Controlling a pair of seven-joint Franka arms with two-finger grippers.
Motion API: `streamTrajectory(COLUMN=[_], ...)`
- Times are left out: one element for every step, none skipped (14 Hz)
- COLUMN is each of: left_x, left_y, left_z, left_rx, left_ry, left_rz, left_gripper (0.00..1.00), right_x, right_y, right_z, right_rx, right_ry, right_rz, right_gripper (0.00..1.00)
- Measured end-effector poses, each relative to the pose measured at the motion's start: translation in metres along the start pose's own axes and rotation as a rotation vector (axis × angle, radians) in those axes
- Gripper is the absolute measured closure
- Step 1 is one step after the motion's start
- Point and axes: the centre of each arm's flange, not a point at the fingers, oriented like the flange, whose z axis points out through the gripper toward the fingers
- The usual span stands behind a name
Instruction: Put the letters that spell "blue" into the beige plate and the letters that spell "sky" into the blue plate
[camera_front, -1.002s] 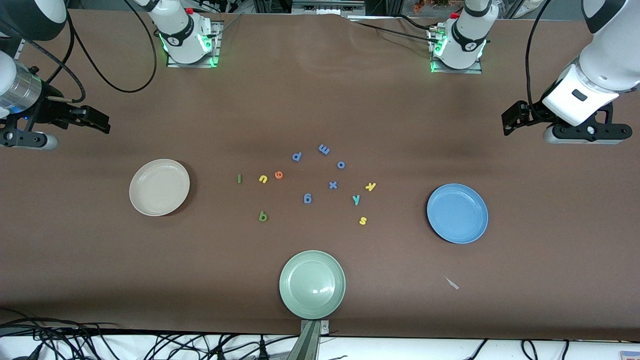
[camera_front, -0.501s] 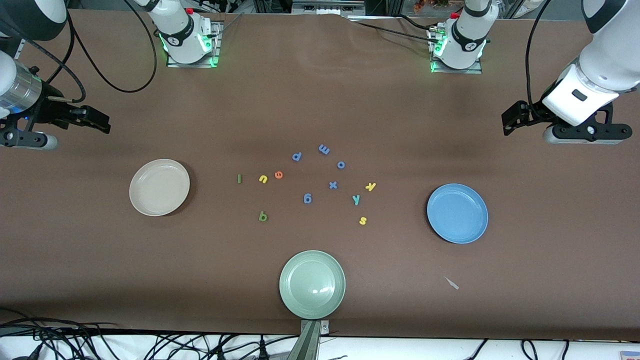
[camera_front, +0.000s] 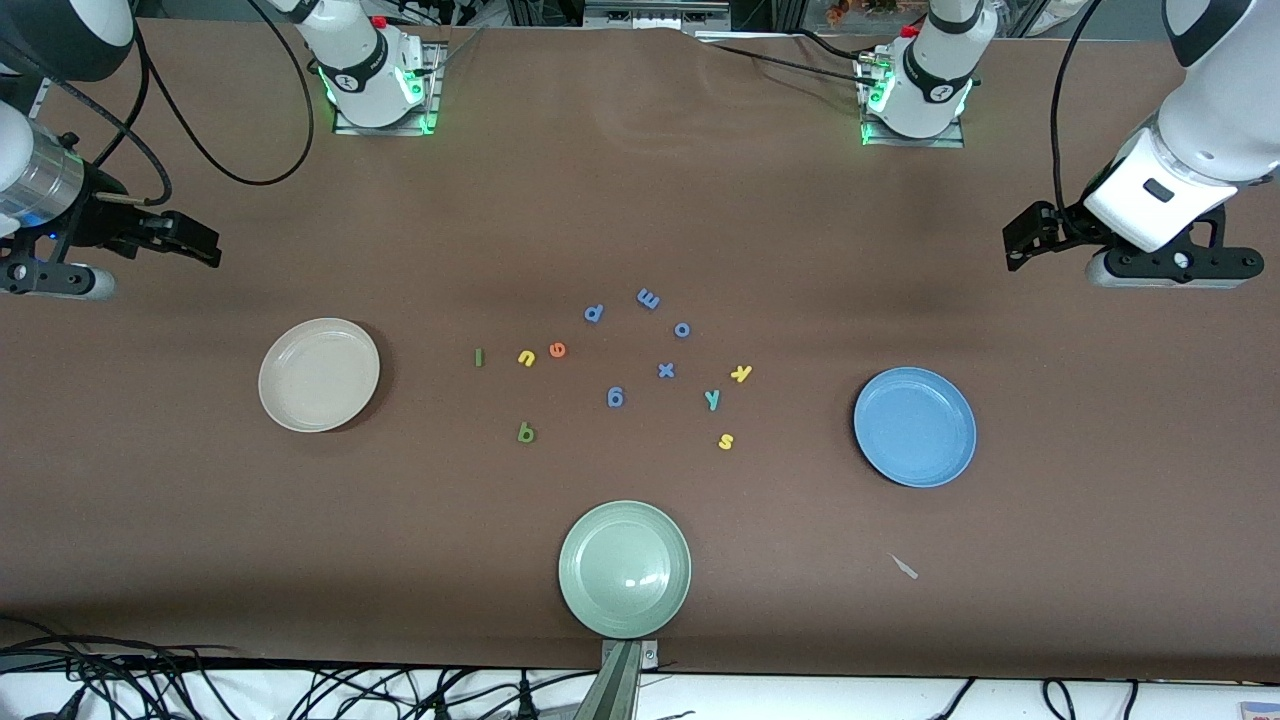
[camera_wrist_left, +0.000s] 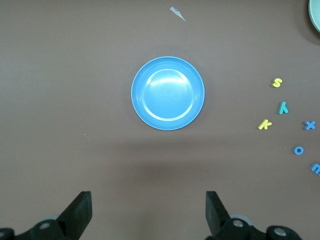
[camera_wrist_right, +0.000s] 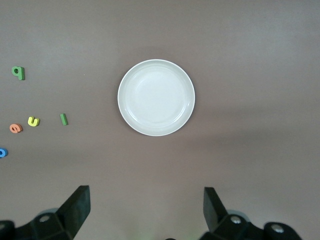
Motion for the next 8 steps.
streamTrajectory(left_x=[0.0000,0.0000,0.0000,0.0000,0.0000,0.0000,-0.0002,-0.0006], left_y=[0.0003,0.0003,0.0003,0.0003,0.0003,0.0008,0.0025,0.0055], left_z=[0.0000,0.0000,0.0000,0.0001,0.0001,0.0001,0.0001,0.0000], left_rx=[0.000,0.000,0.000,0.000,0.000,0.000,0.000,0.000], left_ry=[0.000,0.000,0.000,0.000,0.000,0.000,0.000,0.000], left_rz=[0.001,0.000,0.001,0.001,0.001,0.001,0.004,0.010], left_gripper=[0.00,0.00,0.00,0.00,0.00,0.00,0.00,0.00], right_x=[0.0000,0.0000,0.0000,0.0000,0.0000,0.0000,0.0000,0.0000], right_y=[0.0000,0.0000,0.0000,0.0000,0.0000,0.0000,0.0000,-0.0001], right_z=[0.0000,0.0000,0.0000,0.0000,0.0000,0.0000,0.0000,0.0000], right_rx=[0.000,0.000,0.000,0.000,0.000,0.000,0.000,0.000], right_ry=[0.000,0.000,0.000,0.000,0.000,0.000,0.000,0.000], right_rz=[0.000,0.000,0.000,0.000,0.000,0.000,0.000,0.000], right_gripper=[0.00,0.00,0.00,0.00,0.00,0.00,0.00,0.00])
